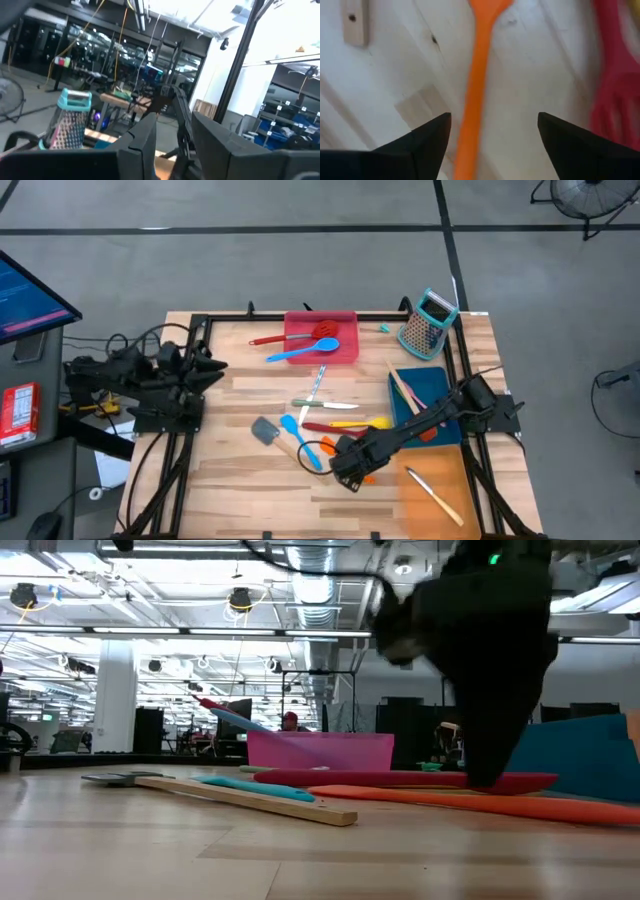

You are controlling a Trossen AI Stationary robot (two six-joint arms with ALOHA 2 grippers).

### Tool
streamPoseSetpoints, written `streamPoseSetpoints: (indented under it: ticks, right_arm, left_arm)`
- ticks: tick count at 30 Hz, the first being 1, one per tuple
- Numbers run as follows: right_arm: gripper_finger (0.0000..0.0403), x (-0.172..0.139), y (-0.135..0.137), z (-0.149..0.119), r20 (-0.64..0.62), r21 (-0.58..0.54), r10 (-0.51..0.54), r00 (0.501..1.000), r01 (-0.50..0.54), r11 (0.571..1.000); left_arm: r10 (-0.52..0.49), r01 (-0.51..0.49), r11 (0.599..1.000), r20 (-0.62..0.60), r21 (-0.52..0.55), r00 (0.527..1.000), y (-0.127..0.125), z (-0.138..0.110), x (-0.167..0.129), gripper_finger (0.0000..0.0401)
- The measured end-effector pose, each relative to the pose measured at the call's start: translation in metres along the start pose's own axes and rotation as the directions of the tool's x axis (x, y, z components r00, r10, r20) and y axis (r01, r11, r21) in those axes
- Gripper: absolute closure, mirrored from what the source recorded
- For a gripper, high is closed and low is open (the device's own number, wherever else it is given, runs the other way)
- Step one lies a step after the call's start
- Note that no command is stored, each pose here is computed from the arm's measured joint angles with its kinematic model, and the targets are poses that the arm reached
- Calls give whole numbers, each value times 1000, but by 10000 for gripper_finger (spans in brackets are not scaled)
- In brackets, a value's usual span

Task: Pick & Place Kitchen Items
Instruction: Put the orange spatula into the blue bin

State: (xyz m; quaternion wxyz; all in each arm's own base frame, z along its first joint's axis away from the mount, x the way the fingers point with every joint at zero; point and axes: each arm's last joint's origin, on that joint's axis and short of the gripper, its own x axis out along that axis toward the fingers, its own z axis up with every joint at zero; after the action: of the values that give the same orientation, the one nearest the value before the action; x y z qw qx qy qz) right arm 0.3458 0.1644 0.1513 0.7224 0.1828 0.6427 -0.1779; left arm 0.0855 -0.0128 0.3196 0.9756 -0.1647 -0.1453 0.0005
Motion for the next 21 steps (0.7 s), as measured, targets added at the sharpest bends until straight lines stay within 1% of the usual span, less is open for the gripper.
streamPoseSetpoints:
  ticks: [3, 5, 7, 10, 14, 17, 21]
  right_arm:
    - [106, 3, -3, 2, -16, 24, -22, 1000, 22, 999]
    - [106, 5, 2, 7, -13, 33, 10, 1000, -9, 999]
    - [106, 13, 3, 5, -40, 26, -15, 999, 16, 1000]
    - [106, 22, 9, 5, -67, 9, -21, 998, 22, 1000]
    - [114, 26, 8, 8, -122, 13, -35, 992, 37, 999]
    - [149, 25, 6, 12, -146, 16, -32, 989, 35, 999]
    - [228, 22, 0, 18, -192, -5, -2, 981, 1, 1000]
  left_arm:
    - [-3, 2, 1000, 17, 9, 1000, 0, 2, -3, 281]
    - [-3, 3, 1000, 16, 10, 1000, 1, 2, -4, 276]
    - [-7, 7, 1000, 20, 8, 1000, 0, 3, -4, 271]
    - [-10, 9, 1000, 28, 8, 1000, 1, 4, -6, 267]
    - [-11, 11, 1000, 31, 7, 999, 1, 5, -7, 265]
    - [-12, 12, 1000, 32, 7, 999, 1, 5, -7, 265]
    - [-13, 13, 1000, 31, 7, 999, 1, 5, -7, 265]
